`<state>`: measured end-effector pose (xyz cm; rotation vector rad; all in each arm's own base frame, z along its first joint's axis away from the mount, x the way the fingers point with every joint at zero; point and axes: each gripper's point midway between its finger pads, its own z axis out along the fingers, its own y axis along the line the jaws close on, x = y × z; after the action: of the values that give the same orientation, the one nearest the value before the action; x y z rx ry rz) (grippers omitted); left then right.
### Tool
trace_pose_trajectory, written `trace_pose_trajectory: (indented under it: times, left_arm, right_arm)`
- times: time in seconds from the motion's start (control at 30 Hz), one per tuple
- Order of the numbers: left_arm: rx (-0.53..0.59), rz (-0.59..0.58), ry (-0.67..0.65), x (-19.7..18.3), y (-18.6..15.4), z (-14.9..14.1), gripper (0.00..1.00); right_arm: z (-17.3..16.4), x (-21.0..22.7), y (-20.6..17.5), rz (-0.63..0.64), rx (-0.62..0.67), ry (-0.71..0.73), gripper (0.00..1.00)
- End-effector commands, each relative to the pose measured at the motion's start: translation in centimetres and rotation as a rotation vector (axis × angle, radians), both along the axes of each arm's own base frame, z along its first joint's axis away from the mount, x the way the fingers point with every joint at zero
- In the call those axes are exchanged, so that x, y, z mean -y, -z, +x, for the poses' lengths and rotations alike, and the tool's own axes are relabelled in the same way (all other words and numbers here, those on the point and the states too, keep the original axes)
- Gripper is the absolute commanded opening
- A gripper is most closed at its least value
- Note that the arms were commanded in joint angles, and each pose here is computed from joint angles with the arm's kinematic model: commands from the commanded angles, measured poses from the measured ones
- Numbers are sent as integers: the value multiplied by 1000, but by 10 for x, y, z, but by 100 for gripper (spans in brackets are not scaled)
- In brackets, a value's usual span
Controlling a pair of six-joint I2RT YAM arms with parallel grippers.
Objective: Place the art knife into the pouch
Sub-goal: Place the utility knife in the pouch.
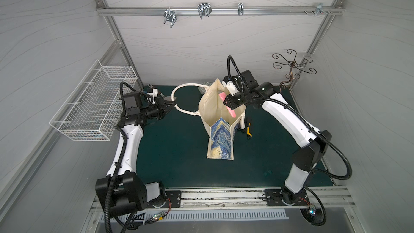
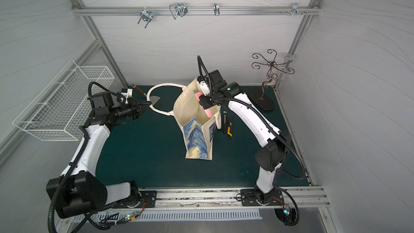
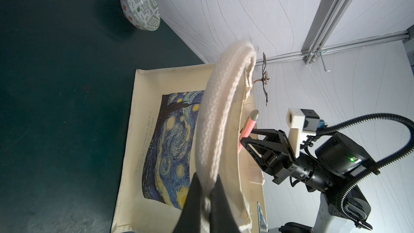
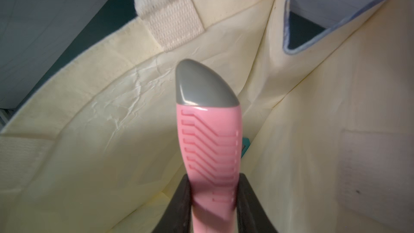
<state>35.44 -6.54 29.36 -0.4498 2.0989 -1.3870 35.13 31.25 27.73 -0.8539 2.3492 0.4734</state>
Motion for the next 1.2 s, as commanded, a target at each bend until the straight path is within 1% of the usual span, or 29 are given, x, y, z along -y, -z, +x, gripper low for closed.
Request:
trace_pose_trajectory:
  times: [0.0,0.2,0.27,0.3,0.43,0.57,0.63,0.77,0.83,0.97,1.1,1.17]
  left_arm:
    - [80,10,24,3,-23,-1,0]
    - [74,6,25,3,-20,0,0]
    - [79,7,28,3,-22,0,0]
    - [80,7,28,3,-22,0,0]
    - [81,7,29,3,-23,0,0]
    - [79,8,29,3,-21,-1,0]
    - [79,7,30,4,-21,-1,0]
    - [76,11,28,3,-19,-1,0]
    - [75,8,27,3,-19,0,0]
    - [71,4,25,3,-17,0,0]
    - [70,5,25,3,-16,0,0]
    - [70,5,26,3,-17,0,0]
  right_arm:
    - [-9,-2,11,-35,-67,-30,29]
    - [-6,1,29,-95,-101,-24,30]
    - [-5,0,35,-115,-124,-25,31]
    - [-5,0,38,-130,-137,-26,34]
    - [-2,1,48,-170,-166,-24,34]
    - [-1,2,52,-180,-168,-20,38]
    - [-1,3,54,-188,-168,-17,44]
    - [-2,5,51,-191,-159,-20,47]
    - [-1,5,44,-184,-141,-18,52]
    - [-2,5,17,-135,-78,-18,56]
    - [-6,8,-44,-3,65,9,60]
    - [-10,17,-76,58,149,38,66]
